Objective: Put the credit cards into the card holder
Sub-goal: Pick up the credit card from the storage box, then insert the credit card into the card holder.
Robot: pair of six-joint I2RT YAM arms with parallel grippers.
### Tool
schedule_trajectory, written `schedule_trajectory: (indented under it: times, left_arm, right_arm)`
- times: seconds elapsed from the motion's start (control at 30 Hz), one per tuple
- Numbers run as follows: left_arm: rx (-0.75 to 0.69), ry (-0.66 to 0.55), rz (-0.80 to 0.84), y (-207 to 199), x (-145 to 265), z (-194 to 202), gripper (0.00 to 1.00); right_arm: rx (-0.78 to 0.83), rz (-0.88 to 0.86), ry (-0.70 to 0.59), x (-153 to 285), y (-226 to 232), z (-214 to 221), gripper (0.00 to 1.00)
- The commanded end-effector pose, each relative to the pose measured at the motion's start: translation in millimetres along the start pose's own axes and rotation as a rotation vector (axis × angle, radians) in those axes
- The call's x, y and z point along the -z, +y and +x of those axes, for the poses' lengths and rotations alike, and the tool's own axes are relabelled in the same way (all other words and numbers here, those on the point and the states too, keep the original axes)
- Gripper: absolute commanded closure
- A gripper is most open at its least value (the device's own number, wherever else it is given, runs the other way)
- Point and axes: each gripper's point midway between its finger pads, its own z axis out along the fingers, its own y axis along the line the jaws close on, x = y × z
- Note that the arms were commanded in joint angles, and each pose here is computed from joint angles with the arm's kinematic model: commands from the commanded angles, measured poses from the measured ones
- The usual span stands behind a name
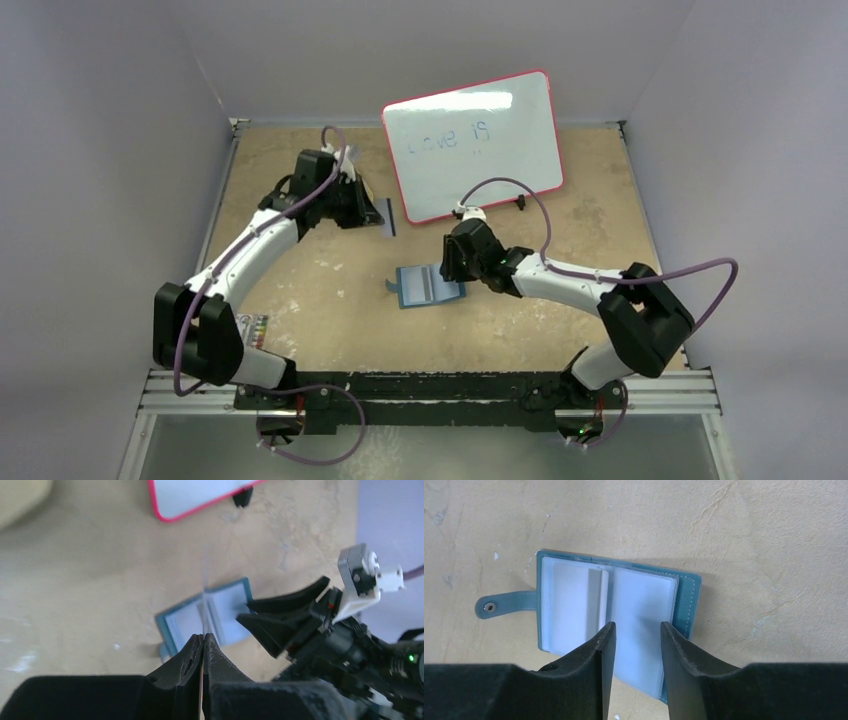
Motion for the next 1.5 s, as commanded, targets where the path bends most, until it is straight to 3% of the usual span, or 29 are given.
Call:
schedule_trajectory:
  times: [0.0, 0.37, 0.63, 0.93, 1.07, 1.47]
  left_arm:
    - [0.171, -0.043, 0.308, -47.7, 4.5, 12.5, 1.0]
    - [0.287, 0.041, 0.391, -68.2, -26.1, 80.4, 1.0]
    - [0.315, 0.112, 0.313, -45.4, -53.0, 117.4, 1.0]
    - [0.321, 0.196, 0.308, -40.3, -74.2, 144.7, 1.0]
    - [0.304, 0.22, 0.227, -22.9, -82.2, 157.2, 1.0]
    - [0.298, 0.273, 0.179, -9.5, -85.2, 179.6, 1.0]
  right_arm:
    - [0.015, 0.017, 0.005, -5.3, -6.4, 2.5, 0.6]
    - [-0.001, 0.063, 0.028, -11.9, -20.6, 16.0, 0.62]
    - [-0.023, 0.069, 0.035, -13.8, -25.9, 23.6, 0.62]
    - [-0.025, 0.064, 0.039, -14.1, -26.1, 25.4, 0.62]
    - [-0.028, 0.062, 0.042, -13.6, -26.4, 27.0, 0.62]
    - [-0.027, 0.057, 0.039, -13.6, -25.6, 26.5, 0.62]
